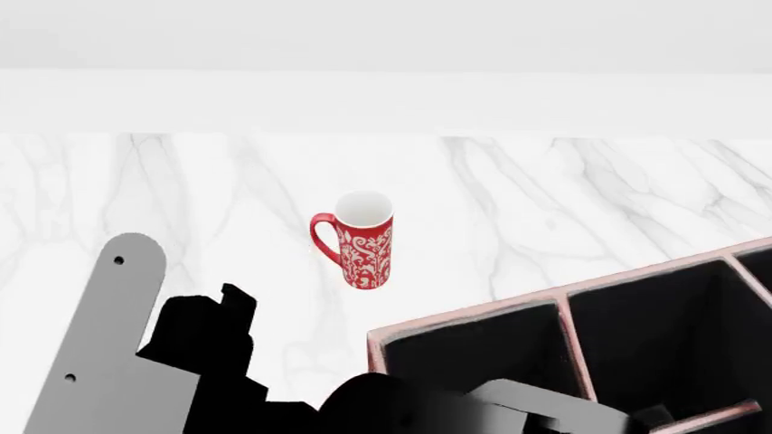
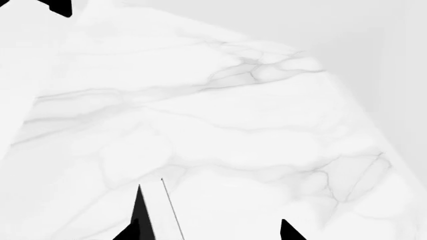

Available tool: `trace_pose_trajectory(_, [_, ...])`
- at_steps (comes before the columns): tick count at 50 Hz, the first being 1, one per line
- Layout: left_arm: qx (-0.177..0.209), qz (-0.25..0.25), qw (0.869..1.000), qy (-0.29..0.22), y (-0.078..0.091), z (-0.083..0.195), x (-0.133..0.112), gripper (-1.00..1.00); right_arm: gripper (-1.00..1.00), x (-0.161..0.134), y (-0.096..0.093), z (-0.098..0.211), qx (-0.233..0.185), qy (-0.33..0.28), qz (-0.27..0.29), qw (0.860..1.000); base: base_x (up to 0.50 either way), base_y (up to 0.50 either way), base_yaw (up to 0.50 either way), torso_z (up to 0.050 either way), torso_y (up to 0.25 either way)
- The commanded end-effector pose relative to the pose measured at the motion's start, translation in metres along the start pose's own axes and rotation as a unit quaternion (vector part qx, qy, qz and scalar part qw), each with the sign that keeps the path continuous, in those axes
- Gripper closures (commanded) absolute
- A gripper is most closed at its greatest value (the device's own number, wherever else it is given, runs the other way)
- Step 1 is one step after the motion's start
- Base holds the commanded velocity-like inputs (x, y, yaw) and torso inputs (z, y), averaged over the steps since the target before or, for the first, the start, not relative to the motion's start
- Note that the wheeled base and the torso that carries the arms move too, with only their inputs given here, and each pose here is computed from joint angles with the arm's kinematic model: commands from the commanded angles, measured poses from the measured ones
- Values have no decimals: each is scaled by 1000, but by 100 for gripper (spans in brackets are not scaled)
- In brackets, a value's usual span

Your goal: Pick up the book and place it in the right compartment of the caddy.

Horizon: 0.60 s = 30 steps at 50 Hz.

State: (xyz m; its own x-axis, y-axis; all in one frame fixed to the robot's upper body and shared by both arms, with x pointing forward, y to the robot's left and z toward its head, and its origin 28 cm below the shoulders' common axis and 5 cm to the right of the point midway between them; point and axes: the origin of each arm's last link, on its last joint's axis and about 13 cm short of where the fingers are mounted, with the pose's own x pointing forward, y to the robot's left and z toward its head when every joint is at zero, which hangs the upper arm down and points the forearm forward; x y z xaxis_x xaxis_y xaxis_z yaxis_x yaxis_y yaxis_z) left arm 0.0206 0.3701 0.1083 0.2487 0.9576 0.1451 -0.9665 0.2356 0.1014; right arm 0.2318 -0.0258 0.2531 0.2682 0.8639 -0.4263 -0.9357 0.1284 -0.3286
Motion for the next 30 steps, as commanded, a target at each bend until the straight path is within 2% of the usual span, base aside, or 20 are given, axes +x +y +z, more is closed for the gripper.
trace_pose_trajectory(1, [0, 1, 1000, -1, 1, 0, 0, -100, -100, 9, 7, -4, 0, 2, 20, 1000, 0, 0, 0, 0, 0])
trace_pose_trajectory(4, [-1, 1, 1000, -1, 1, 1, 0, -100, -100, 11, 5, -5, 13, 10, 18, 1000, 0, 0, 0, 0, 0])
trace_pose_trajectory(14, [-1, 1, 1000, -2, 1, 0, 0, -100, -100, 22, 1, -13, 13, 31, 24, 999, 0, 0, 0, 0, 0])
trace_pose_trajectory(30, [0, -3, 1000, 1, -2, -2, 0, -100, -100, 44, 16, -21, -6, 63, 44, 997, 0, 0, 0, 0, 0])
